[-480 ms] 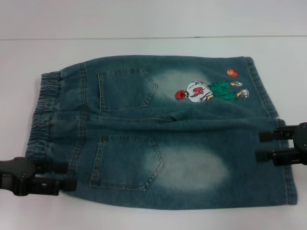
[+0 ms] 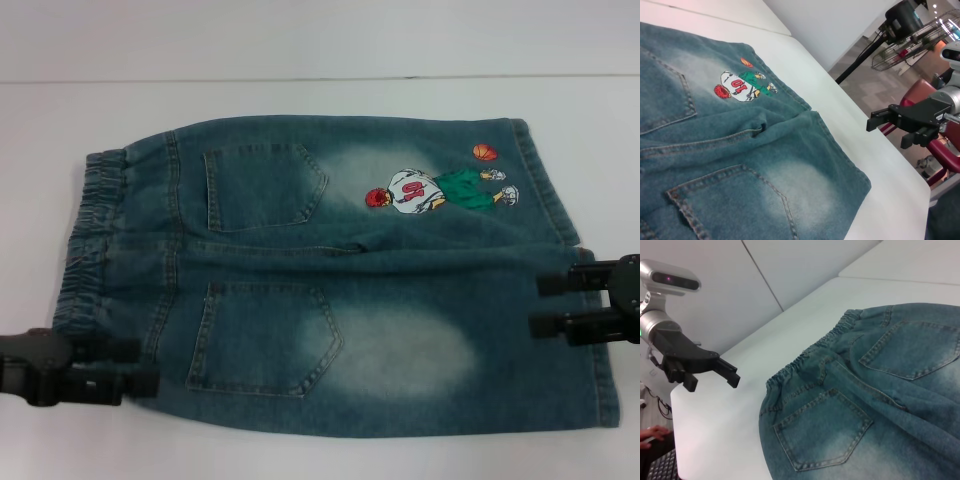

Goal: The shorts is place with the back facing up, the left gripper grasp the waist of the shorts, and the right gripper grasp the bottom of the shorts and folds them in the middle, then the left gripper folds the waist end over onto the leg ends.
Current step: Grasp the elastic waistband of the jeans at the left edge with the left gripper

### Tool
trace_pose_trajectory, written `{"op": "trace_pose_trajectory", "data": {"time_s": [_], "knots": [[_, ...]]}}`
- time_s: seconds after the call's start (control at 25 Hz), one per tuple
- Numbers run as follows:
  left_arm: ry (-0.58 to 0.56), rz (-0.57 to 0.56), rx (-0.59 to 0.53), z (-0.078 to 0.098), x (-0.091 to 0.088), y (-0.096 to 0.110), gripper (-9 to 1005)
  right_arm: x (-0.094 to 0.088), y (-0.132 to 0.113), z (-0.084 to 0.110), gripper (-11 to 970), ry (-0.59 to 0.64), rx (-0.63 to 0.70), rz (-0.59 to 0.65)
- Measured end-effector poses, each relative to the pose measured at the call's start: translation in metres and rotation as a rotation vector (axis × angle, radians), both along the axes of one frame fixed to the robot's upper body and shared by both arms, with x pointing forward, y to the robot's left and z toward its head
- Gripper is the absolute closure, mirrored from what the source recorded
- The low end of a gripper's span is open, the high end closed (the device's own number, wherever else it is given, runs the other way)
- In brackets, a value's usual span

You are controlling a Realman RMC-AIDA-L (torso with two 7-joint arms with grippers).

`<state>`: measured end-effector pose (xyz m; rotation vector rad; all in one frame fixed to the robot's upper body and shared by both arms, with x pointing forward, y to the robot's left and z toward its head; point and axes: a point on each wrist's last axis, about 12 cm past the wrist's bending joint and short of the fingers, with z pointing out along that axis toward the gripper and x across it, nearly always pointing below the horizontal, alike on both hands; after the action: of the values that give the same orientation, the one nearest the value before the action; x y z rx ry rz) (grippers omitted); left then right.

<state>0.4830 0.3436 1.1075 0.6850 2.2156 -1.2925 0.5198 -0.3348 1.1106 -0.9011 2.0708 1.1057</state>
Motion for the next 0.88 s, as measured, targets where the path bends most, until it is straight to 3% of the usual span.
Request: {"op": "trace_pose_trajectory", "data": {"time_s": [0.16, 0.28, 0.44, 0.72, 0.88], "knots": [[0.080, 0.070, 0.021, 0.013, 0.010, 0.009, 93, 0.001, 0.002, 0.001, 155, 0.013, 0.007, -0.001], [0.175, 0.139, 0.034, 0.035, 0.024, 0.018, 93, 0.003, 0.003, 0.003, 156, 0.011, 0.006, 0.001], [0.260, 0.200, 0.145, 0.056, 0.044, 0.025, 93, 0.006, 0.003, 0.007, 157, 0.008, 0.010, 0.009], [0.385, 0.295, 0.367, 0.057, 0.073, 0.028, 93, 0.011, 0.006, 0.011, 157, 0.036, 0.015, 0.007], [0.422, 0.330, 0.457, 0.043, 0.080, 0.025, 93, 0.012, 0.007, 0.012, 157, 0.033, 0.015, 0.008]]}}
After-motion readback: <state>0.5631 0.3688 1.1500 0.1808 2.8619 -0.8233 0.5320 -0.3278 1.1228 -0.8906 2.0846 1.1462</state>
